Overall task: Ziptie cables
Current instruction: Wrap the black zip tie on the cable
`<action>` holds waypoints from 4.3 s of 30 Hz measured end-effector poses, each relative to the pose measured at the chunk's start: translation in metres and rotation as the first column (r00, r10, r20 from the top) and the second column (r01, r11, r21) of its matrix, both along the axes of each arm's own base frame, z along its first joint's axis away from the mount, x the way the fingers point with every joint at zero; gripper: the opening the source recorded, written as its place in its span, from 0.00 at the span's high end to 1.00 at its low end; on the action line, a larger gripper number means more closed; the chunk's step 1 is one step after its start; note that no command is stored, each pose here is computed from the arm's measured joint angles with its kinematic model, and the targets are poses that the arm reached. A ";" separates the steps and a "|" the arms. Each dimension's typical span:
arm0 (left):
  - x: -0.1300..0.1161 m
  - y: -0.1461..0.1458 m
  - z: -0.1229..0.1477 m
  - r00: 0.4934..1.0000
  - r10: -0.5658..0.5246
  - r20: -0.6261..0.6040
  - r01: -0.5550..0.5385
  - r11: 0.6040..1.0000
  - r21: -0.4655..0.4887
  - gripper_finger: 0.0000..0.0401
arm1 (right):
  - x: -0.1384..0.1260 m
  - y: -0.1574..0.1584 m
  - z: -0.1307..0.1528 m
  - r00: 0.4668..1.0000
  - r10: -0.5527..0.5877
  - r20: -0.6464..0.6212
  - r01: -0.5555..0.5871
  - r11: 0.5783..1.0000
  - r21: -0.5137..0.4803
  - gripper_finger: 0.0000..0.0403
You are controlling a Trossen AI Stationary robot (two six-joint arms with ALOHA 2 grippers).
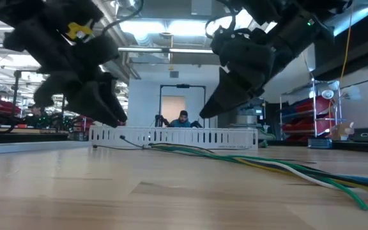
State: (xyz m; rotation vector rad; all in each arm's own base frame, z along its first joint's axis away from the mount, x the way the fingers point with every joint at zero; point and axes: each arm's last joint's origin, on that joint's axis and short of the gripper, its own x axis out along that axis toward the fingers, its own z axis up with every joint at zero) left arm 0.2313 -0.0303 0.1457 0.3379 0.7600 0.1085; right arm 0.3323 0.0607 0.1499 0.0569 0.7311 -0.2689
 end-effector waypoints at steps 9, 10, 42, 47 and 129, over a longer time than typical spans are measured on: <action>0.009 0.007 -0.020 0.976 -0.187 -0.112 0.200 0.973 0.115 0.57 | -0.001 0.000 0.000 1.000 -0.029 0.005 0.029 0.999 -0.020 0.52; 0.011 0.008 -0.021 0.975 -0.191 -0.116 0.207 0.969 0.137 0.57 | -0.001 0.000 0.000 0.999 -0.035 0.007 0.035 0.999 -0.026 0.52; 0.027 -0.005 -0.018 0.999 -0.025 0.033 0.029 0.992 -0.123 0.99 | -0.002 -0.001 0.006 1.000 0.008 -0.005 -0.009 0.996 -0.087 0.52; 0.029 -0.013 -0.008 0.995 0.097 0.032 -0.078 0.923 -0.377 0.99 | -0.005 -0.001 0.011 0.998 0.056 -0.028 -0.059 0.990 -0.128 0.52; 0.007 -0.086 -0.040 0.873 0.484 0.055 -0.329 0.670 -0.665 0.79 | 0.044 -0.003 -0.046 0.933 0.324 0.157 -0.356 0.895 0.269 1.00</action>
